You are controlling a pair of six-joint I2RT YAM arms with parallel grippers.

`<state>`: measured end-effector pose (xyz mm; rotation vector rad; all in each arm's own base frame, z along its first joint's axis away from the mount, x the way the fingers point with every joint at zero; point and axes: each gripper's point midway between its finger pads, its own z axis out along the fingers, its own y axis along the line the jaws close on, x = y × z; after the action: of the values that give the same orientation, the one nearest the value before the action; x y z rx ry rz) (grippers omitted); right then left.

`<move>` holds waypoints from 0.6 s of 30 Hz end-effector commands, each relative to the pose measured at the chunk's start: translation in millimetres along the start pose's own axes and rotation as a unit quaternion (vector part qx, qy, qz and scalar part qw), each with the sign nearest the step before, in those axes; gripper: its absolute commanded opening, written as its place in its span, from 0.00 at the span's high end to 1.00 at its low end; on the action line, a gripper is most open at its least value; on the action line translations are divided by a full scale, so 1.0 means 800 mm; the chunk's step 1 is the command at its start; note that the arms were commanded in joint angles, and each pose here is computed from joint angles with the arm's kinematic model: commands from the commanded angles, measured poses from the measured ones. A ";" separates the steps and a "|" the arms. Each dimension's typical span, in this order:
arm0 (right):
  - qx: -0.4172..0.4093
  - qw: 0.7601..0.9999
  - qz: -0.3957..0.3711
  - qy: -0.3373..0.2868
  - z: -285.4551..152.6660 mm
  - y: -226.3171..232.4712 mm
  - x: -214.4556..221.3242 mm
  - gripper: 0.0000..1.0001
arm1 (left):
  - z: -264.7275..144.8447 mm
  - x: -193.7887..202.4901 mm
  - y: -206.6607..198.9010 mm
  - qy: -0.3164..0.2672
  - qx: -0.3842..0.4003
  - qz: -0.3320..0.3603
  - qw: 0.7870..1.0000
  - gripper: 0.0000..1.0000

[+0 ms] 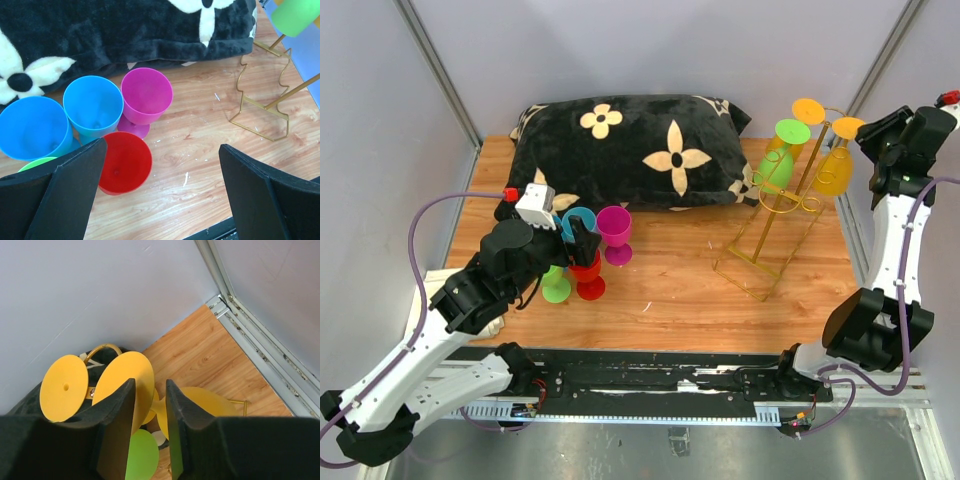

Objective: Take the wine glass off the wine glass rack
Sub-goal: Pick up the wine glass from the wine rack.

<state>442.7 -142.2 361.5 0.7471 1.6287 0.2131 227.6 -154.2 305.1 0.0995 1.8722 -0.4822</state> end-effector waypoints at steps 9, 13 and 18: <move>-0.015 0.999 0.005 -0.049 -0.012 0.006 -0.028 0.84 | 0.001 -0.004 0.004 -0.010 -0.006 -0.003 1.000 0.00; -0.021 0.998 0.015 -0.059 -0.015 0.007 -0.026 0.91 | 0.000 -0.005 0.004 -0.012 -0.006 -0.006 1.000 0.00; -0.027 0.997 0.023 -0.069 -0.020 0.010 -0.030 0.96 | -0.001 -0.005 0.004 -0.011 -0.005 -0.008 1.000 0.00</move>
<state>437.8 -139.0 376.0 0.7331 1.5320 0.2407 227.7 -154.1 305.0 0.0984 1.8726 -0.4819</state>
